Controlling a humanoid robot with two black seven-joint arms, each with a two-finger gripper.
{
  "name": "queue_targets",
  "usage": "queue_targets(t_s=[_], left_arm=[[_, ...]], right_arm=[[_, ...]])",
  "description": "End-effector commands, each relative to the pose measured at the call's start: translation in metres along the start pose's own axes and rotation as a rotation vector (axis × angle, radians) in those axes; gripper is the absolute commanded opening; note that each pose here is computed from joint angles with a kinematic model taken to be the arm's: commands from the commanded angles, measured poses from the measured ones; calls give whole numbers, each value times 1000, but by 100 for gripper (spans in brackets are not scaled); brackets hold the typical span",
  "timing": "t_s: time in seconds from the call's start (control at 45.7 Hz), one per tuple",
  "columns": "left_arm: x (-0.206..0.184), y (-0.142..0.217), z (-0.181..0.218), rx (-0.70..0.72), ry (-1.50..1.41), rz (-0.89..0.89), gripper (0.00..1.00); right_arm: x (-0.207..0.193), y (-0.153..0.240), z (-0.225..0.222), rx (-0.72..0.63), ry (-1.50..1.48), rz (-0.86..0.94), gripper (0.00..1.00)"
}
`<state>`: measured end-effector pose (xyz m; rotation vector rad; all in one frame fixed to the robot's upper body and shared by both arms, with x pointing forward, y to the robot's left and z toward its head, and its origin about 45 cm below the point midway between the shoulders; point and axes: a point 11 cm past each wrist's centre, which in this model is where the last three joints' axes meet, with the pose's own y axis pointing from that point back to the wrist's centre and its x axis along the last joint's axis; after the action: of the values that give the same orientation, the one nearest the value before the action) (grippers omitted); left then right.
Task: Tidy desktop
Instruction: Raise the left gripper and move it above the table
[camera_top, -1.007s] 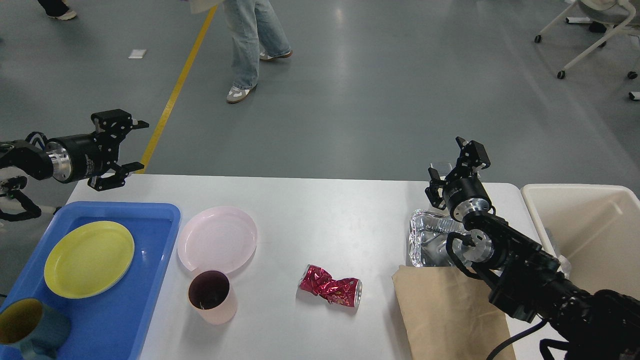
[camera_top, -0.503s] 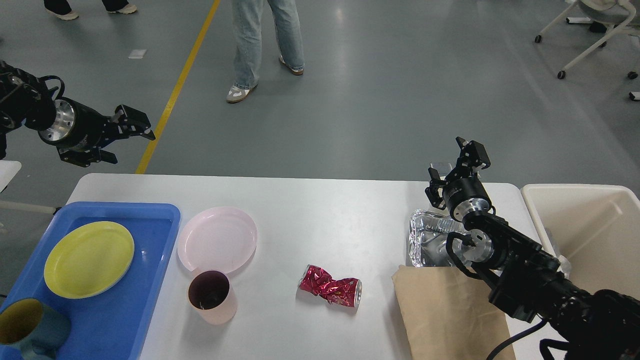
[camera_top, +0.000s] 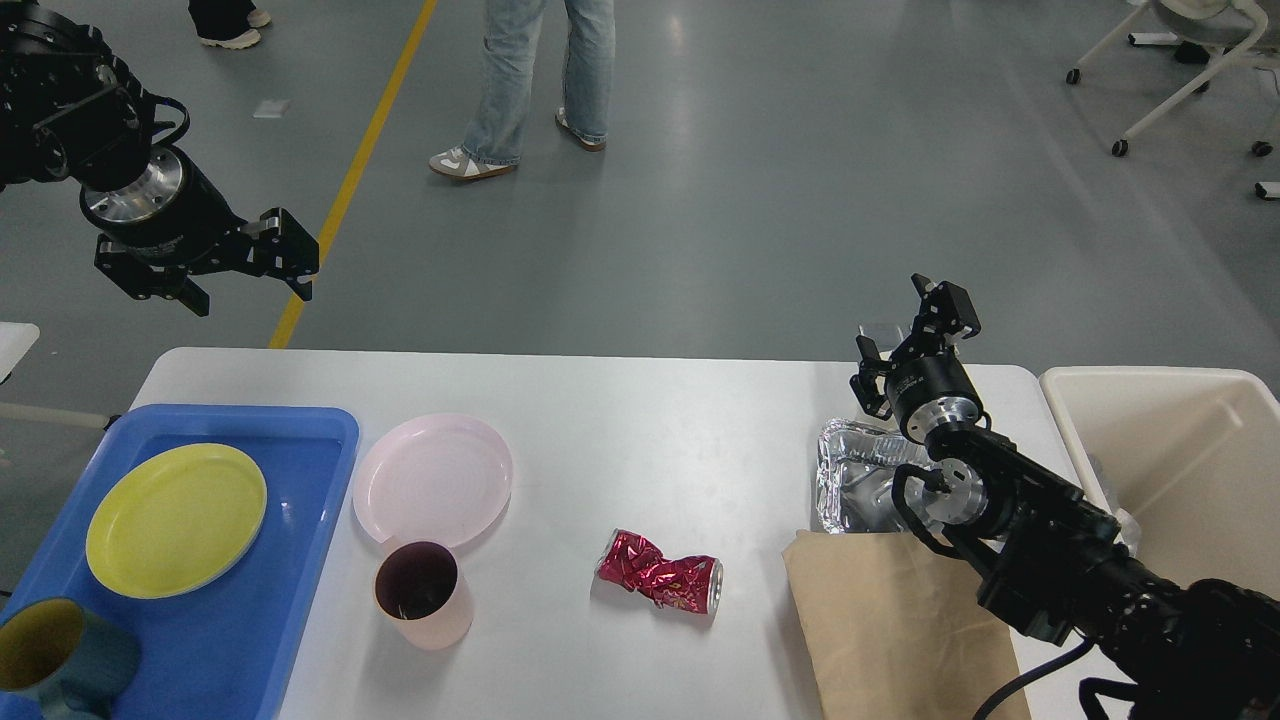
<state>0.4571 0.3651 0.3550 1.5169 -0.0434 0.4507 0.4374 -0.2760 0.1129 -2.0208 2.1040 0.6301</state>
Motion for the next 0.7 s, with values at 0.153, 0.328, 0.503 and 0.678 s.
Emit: queue_targets(t_s=[0.153, 0.328, 0.503, 0.678], left_arm=[[0, 6, -31, 111, -24, 0, 96], [0, 6, -39, 110, -10, 3, 96], [0, 7, -42, 114, -6, 4, 96], [1, 7, -42, 115, -7, 6, 96]], right_arm=[[0, 0, 0, 0, 0, 0, 100], [0, 0, 0, 0, 0, 0, 100], [0, 0, 0, 0, 0, 0, 100], [0, 0, 0, 0, 0, 0, 100]])
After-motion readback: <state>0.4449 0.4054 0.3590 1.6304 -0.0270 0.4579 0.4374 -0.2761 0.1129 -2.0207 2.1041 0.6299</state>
